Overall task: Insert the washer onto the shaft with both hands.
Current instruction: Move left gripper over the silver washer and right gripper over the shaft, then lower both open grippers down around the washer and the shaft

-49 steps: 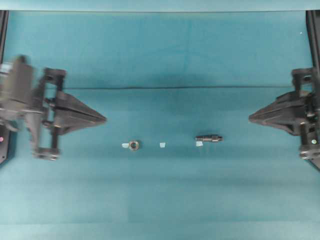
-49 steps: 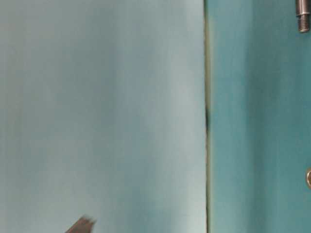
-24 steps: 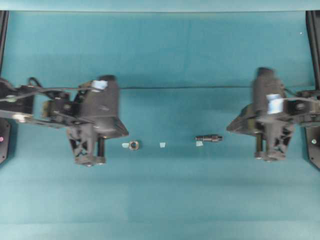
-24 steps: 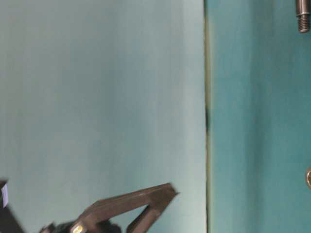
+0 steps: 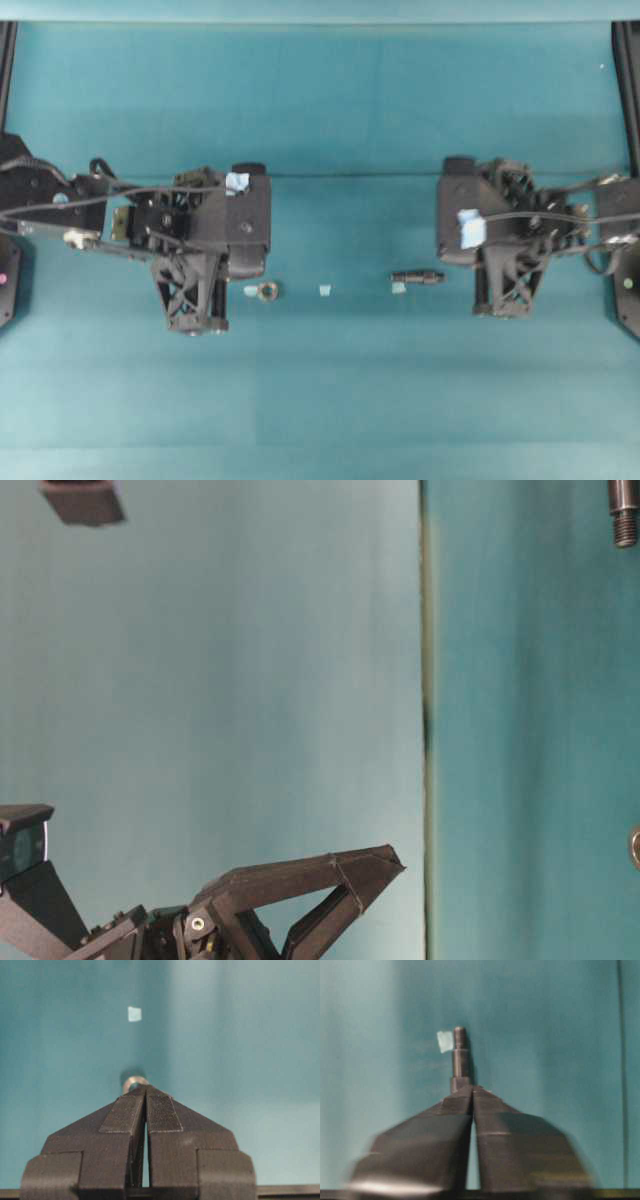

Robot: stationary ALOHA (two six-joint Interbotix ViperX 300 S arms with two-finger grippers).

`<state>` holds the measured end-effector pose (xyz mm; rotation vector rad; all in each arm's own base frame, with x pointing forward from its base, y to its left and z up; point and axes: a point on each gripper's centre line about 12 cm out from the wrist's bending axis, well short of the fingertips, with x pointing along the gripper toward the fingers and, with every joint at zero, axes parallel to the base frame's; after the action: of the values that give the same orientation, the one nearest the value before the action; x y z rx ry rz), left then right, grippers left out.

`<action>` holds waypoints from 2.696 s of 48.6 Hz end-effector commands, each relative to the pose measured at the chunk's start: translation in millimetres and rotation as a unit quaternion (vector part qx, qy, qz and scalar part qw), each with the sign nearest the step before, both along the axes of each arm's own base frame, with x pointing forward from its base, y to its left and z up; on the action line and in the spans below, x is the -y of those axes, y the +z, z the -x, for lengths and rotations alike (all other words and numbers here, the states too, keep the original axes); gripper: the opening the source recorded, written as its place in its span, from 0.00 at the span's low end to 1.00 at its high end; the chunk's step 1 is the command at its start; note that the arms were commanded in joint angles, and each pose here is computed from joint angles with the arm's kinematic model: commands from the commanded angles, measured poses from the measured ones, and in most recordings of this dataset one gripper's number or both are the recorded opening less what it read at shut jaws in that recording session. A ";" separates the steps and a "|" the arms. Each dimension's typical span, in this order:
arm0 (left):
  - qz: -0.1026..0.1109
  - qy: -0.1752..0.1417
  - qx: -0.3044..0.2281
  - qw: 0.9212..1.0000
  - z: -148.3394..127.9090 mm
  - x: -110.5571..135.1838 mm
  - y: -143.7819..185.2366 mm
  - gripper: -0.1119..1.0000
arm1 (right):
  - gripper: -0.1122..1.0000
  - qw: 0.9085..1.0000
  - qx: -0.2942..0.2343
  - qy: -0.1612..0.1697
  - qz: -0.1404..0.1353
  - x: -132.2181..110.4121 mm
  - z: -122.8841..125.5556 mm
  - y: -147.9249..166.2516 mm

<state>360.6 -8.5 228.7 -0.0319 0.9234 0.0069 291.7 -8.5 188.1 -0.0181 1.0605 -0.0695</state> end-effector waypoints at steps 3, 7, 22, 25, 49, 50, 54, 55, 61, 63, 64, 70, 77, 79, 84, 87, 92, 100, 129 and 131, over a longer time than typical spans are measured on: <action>0.004 0.007 0.001 1.000 -0.2 -0.2 0.1 0.12 | 0.16 1.000 0.005 0.001 0.002 0.7 -8.7 4.1; 0.010 0.016 -0.005 1.000 0.5 -1.2 -4.2 0.13 | 0.32 1.000 -0.002 -0.002 0.001 1.2 -10.8 -0.1; 0.006 0.012 -0.048 0.999 -2.0 -0.7 -31.0 0.84 | 0.93 1.000 -0.030 -0.003 0.000 1.2 -15.5 -17.7; 0.002 0.007 -0.055 0.998 -3.2 -0.8 -39.2 0.94 | 0.92 0.999 -0.034 -0.003 0.000 1.2 -16.1 -20.9; -0.004 0.002 -0.084 0.996 -16.3 -3.2 -87.4 0.89 | 0.91 0.999 -0.051 -0.001 -0.001 1.2 -20.9 -42.9; -0.004 0.001 -0.084 0.996 -16.8 -3.1 -88.9 0.89 | 0.91 0.999 -0.054 -0.001 -0.001 1.2 -20.5 -44.3; -0.004 0.001 -0.086 0.996 -19.1 -3.1 -95.2 0.89 | 0.91 0.998 -0.057 -0.002 -0.002 1.0 -20.9 -47.9; -0.004 0.001 -0.087 0.996 -19.3 -3.1 -96.9 0.89 | 0.91 0.998 -0.057 -0.001 -0.002 1.0 -21.0 -48.3; -0.003 0.003 -0.087 0.996 -22.2 -3.5 -105.9 0.88 | 0.91 0.998 -0.061 -0.002 -0.003 0.9 -20.7 -53.8; -0.003 0.003 -0.086 0.996 -23.6 -2.9 -107.9 0.88 | 0.91 0.998 -0.062 -0.002 -0.003 0.9 -20.3 -55.9; -0.003 0.004 -0.086 0.996 -24.3 -3.5 -109.1 0.88 | 0.91 0.998 -0.063 -0.003 -0.004 0.8 -20.1 -56.7; -0.003 0.004 -0.085 0.996 -26.7 -3.4 -113.9 0.88 | 0.91 0.998 -0.067 -0.003 -0.004 0.7 -18.1 -61.3; -0.002 0.005 -0.081 0.997 -29.0 -4.5 -117.7 0.88 | 0.91 0.998 -0.070 -0.003 -0.005 0.5 -15.9 -64.7; -0.002 0.005 -0.080 0.997 -29.3 -4.5 -118.2 0.88 | 0.91 0.998 -0.070 -0.002 -0.005 0.5 -15.3 -65.4; -0.002 0.006 -0.082 0.997 -29.6 -5.1 -120.4 0.88 | 0.91 0.998 -0.069 -0.002 -0.005 0.4 -15.4 -66.5; -0.002 0.006 -0.083 0.996 -29.1 -5.1 -121.4 0.88 | 0.91 0.998 -0.070 -0.002 -0.005 0.4 -15.6 -67.4; -0.002 0.006 -0.085 0.996 -29.0 -5.1 -122.6 0.88 | 0.91 0.998 -0.070 -0.003 -0.005 0.8 -16.0 -68.6; -0.002 0.006 -0.085 0.996 -29.0 -5.1 -122.6 0.88 | 0.91 0.997 -0.073 -0.003 -0.006 1.2 -16.4 -71.8; -0.002 0.006 -0.087 0.996 -28.1 -5.1 -123.5 0.88 | 0.91 0.996 -0.084 -0.005 -0.007 4.6 -20.6 -88.6; -0.002 0.006 -0.087 0.996 -28.1 -5.1 -123.5 0.88 | 0.91 0.996 -0.085 -0.006 -0.008 4.5 -20.0 -89.1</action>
<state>386.1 -3.4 102.1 -0.0370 1.1119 0.0246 308.6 -12.5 96.0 -0.0095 1.2473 -0.0678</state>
